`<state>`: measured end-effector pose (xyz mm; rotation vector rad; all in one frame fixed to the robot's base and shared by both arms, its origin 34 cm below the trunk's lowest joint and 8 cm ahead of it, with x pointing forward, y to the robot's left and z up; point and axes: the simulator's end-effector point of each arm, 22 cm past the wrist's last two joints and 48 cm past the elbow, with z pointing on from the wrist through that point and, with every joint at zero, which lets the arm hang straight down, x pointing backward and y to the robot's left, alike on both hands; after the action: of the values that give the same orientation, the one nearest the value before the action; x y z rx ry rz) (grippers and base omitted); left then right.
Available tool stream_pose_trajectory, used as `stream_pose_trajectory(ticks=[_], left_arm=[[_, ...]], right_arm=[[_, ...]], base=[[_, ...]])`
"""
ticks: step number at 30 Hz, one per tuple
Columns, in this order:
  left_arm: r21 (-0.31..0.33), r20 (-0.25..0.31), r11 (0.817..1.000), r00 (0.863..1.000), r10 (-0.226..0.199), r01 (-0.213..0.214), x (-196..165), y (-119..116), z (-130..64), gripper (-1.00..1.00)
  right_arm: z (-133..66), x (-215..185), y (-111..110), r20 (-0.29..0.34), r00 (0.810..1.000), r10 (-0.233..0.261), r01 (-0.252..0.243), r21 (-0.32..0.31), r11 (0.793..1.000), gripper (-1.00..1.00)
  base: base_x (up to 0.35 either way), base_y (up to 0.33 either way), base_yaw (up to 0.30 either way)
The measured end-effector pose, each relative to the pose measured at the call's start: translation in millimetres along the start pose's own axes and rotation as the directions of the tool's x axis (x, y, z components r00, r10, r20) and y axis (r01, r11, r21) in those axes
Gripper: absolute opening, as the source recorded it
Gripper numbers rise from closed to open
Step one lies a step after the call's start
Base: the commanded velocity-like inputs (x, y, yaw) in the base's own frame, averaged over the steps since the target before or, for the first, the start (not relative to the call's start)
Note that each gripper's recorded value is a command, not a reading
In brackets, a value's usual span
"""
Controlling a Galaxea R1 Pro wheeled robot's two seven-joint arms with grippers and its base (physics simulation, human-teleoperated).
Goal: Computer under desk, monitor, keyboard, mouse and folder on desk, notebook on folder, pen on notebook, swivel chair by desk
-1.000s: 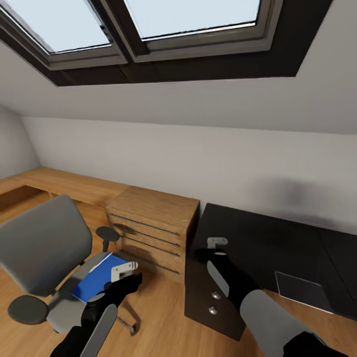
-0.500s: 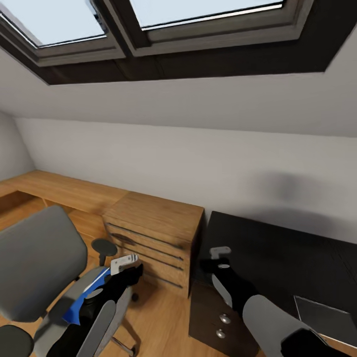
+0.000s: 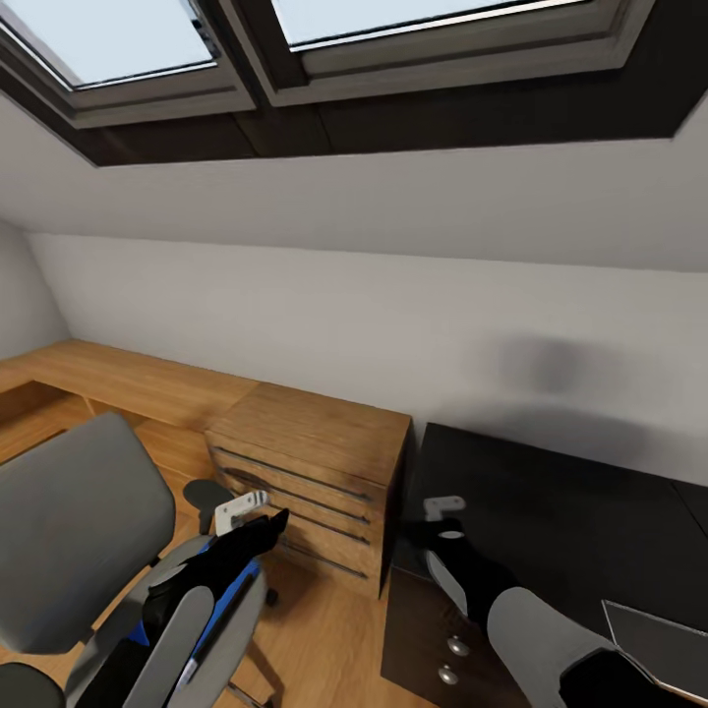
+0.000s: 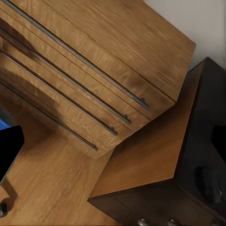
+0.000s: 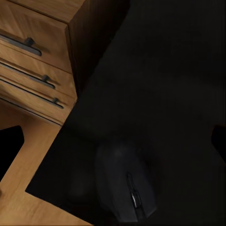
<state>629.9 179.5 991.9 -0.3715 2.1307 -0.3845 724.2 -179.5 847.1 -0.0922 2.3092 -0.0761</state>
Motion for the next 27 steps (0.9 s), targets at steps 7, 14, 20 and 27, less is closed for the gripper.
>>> stream_pose_trajectory(ticks=[7,14,20,27], left_arm=[[0.001,-0.001,1.000,1.000,-0.001,0.001,3,2,5.1,1.00],[-0.001,-0.001,1.000,1.000,0.000,0.000,6,5,10.3,1.00],[-0.004,-0.001,1.000,1.000,-0.001,0.001,9,8,14.9,1.00],[-0.013,0.005,1.000,1.000,-0.009,0.009,10,16,20.4,1.00]], right_arm=[[7.0,3,-8,-0.004,1.000,0.003,-0.003,-0.001,1.000,1.00],[8.1,-13,0,-0.014,1.000,0.024,-0.024,-0.021,0.999,1.00],[12.0,-17,1,-0.004,1.000,0.029,-0.029,-0.025,0.999,1.00],[18.2,-14,1,0.001,1.000,0.026,-0.026,-0.025,0.999,1.00]], base=[[0.000,0.000,0.000],[0.000,0.000,0.000],[0.000,0.000,0.000],[0.000,0.000,0.000]])
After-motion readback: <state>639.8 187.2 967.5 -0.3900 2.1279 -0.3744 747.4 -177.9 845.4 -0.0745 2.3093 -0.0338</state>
